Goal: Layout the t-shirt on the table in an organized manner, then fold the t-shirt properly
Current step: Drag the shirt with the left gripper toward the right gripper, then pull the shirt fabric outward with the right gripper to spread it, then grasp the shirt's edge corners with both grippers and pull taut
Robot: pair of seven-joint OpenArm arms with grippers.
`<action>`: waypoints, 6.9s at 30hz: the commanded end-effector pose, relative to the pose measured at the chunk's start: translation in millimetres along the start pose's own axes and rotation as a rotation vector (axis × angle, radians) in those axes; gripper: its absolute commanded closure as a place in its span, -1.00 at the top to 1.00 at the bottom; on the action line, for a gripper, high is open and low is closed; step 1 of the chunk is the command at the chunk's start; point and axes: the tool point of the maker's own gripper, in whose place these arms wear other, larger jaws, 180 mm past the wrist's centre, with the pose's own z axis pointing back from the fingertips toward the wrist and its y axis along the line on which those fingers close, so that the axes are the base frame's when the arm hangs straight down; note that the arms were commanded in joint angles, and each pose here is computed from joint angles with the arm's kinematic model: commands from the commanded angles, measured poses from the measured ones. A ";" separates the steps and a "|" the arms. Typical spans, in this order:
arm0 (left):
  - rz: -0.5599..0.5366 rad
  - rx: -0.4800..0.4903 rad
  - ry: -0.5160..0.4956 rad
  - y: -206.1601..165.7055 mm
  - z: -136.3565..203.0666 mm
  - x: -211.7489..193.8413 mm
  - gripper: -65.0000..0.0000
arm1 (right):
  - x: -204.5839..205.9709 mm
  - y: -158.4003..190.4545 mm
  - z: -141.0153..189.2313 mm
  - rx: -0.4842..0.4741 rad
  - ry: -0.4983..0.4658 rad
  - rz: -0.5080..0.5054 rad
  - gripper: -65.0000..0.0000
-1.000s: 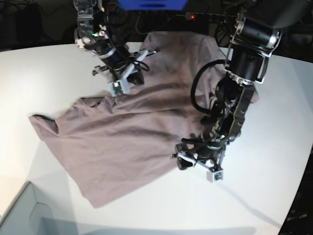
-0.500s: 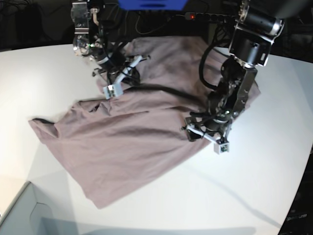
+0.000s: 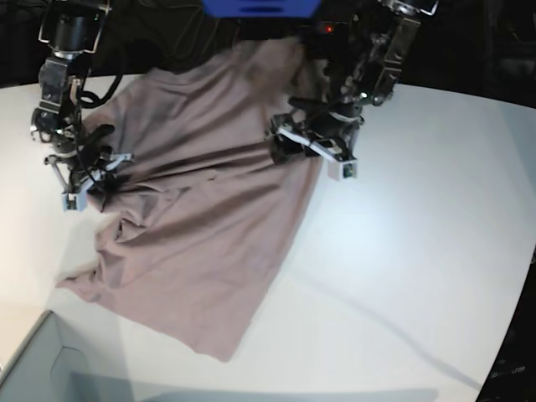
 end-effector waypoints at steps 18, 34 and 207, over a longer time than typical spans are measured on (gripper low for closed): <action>-0.074 -0.160 -0.213 -120.5 -70.5 158.9 0.18 | 62.7 -16.3 68.4 -0.157 -0.249 -0.037 -1.00; -0.249 0.012 -0.187 -98.7 -134.3 162.1 0.18 | -37.0 151.7 76.9 0.189 -0.044 -0.018 -1.00; 0.320 0.464 -0.576 224.4 131.0 214.2 -1.00 | 126.0 -14.4 27.2 -0.083 -0.243 0.200 0.28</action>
